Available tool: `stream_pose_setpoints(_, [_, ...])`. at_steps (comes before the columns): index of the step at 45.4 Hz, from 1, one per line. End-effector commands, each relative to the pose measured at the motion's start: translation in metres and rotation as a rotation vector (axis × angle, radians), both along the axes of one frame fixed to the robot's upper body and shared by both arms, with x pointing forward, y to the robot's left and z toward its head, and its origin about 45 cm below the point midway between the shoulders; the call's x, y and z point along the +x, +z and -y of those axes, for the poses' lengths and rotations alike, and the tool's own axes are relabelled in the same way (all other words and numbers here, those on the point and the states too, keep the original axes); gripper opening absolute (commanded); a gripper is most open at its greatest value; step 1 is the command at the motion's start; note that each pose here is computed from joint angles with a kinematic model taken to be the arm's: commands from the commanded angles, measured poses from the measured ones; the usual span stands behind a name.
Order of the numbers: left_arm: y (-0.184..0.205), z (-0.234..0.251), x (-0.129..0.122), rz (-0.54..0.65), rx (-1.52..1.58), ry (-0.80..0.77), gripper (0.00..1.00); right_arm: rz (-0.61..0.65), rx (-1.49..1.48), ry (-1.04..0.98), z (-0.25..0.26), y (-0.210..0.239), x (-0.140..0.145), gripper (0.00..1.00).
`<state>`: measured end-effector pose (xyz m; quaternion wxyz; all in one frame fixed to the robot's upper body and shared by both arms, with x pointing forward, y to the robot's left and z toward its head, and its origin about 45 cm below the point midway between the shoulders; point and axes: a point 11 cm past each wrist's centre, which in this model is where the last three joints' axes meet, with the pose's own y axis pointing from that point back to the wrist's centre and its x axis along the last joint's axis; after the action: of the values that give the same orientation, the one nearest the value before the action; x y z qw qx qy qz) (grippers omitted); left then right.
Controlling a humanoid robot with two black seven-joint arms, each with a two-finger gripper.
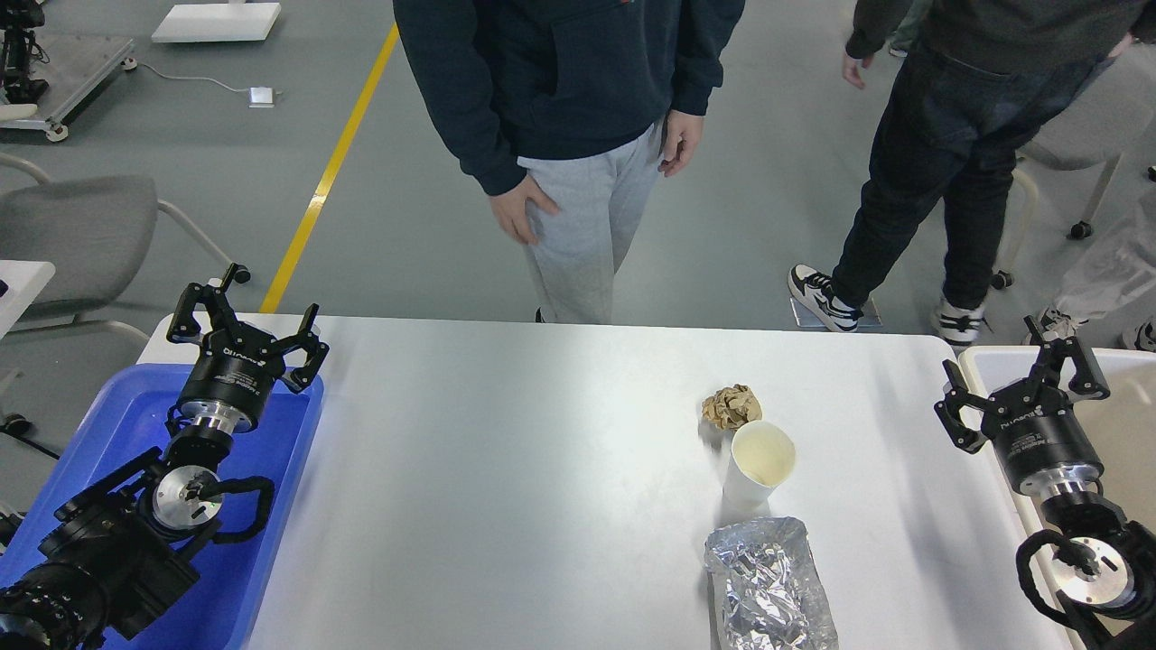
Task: Tidy desktop
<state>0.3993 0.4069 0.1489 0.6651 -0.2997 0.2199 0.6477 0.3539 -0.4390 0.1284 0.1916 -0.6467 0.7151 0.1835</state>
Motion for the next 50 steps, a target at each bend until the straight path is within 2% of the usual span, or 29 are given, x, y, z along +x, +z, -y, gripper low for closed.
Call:
stream_pose_setpoints(1, [0.0, 0.0, 0.0, 0.001, 0.0, 0.0, 1.0, -0.003, 0.001, -0.002, 0.001, -0.001, -0.002, 0.99])
stream_pose_setpoints(18, [0.0, 0.0, 0.0, 0.0, 0.0, 0.001, 1.0, -0.008, -0.003, -0.015, 0.001, -0.001, -0.001, 0.99])
stream_pose_setpoints(27, [0.0, 0.0, 0.0, 0.0, 0.0, 0.001, 1.0, 0.037, -0.025, 0.002, -0.009, 0.022, 0.008, 0.99])
stream_pose_setpoints(41, [0.0, 0.0, 0.0, 0.001, 0.0, 0.0, 1.0, 0.012, -0.238, 0.152, -0.032, 0.069, 0.013, 0.99])
stream_pose_setpoints(50, [0.0, 0.0, 0.0, 0.001, 0.0, 0.0, 1.0, -0.022, -0.545, 0.188, -0.027, 0.096, 0.015, 0.99])
